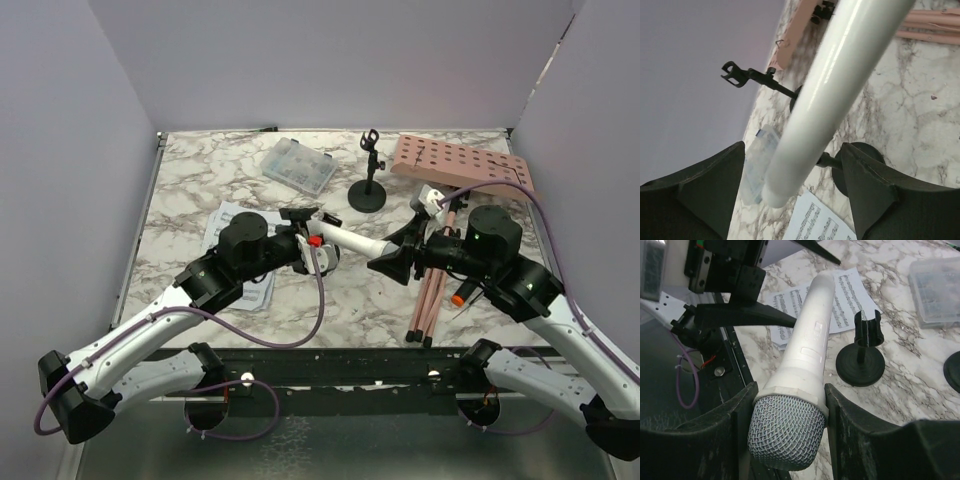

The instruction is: Pack up the instrument practice props

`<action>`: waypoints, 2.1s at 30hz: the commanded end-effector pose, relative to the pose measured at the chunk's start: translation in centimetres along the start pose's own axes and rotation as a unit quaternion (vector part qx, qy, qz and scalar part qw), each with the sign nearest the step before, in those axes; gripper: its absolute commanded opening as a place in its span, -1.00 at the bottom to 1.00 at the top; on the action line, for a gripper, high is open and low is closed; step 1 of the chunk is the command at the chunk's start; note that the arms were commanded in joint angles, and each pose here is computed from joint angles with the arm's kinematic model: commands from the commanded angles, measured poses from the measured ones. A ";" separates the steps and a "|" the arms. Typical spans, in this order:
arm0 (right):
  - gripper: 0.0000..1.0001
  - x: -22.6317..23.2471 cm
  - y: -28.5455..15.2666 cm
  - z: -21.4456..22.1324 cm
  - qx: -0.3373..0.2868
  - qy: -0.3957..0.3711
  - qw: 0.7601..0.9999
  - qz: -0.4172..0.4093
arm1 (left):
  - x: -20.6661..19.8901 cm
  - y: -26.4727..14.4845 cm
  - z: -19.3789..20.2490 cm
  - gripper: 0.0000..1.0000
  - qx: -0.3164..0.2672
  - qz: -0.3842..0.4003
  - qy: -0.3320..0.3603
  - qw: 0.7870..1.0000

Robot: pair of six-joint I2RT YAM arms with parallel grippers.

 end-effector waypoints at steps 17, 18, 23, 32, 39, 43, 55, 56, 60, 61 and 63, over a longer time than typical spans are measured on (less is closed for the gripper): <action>-0.85 0.0 1.1 -3.6 -0.087 -0.054 0.994 -0.044 | -1.5 0.6 -0.9 -1.00 0.020 0.014 -0.003 1.000; -0.72 -0.1 1.1 -3.8 -0.097 -0.055 0.993 -0.038 | -1.4 0.6 -1.0 -1.00 0.017 0.008 -0.010 1.000; 0.33 -0.7 0.8 -4.5 -0.155 -0.058 0.986 0.017 | -1.0 0.6 -1.8 -1.00 -0.005 -0.033 -0.083 0.996; 0.87 -1.4 1.1 -4.8 -0.234 -0.048 0.969 0.063 | -0.9 1.5 -4.5 -1.00 -0.088 -0.052 -0.261 0.960; 0.86 -1.7 2.7 -4.5 -0.257 -0.036 0.964 0.051 | -1.5 3.1 -6.1 -1.00 -0.159 -0.026 -0.379 0.911; 0.86 -2.2 3.5 -4.2 -0.278 -0.022 0.958 0.061 | -2.3 3.9 -6.5 -1.00 -0.189 -0.003 -0.410 0.892; 0.53 -2.9 5.3 -4.9 -0.310 -0.005 0.949 0.056 | -4.7 5.2 -6.2 -1.00 -0.190 0.035 -0.438 0.878; 0.51 -2.9 5.3 -5.0 -0.313 -0.005 0.948 0.056 | -4.9 5.3 -6.1 -1.00 -0.187 0.037 -0.438 0.879; 0.50 -3.0 5.3 -5.4 -0.320 -0.007 0.946 0.059 | -5.3 5.4 -5.6 -1.00 -0.178 0.033 -0.446 0.876; 0.50 -3.0 5.3 -5.4 -0.320 -0.008 0.945 0.061 | -5.3 5.4 -5.4 -1.00 -0.176 0.028 -0.449 0.876; 0.50 -3.1 5.1 -5.5 -0.322 -0.011 0.944 0.065 | -5.4 5.4 -4.9 -1.00 -0.170 0.012 -0.458 0.872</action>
Point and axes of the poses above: each gripper's point midway between its finger pads, its own y axis out along the fingers, its own x axis along the line the jaws close on, z = x × y, the point moved 9 cm from there along -y, back along the fingers, and after that the axes turned 10 degrees about -y, right-handed, at the moved point
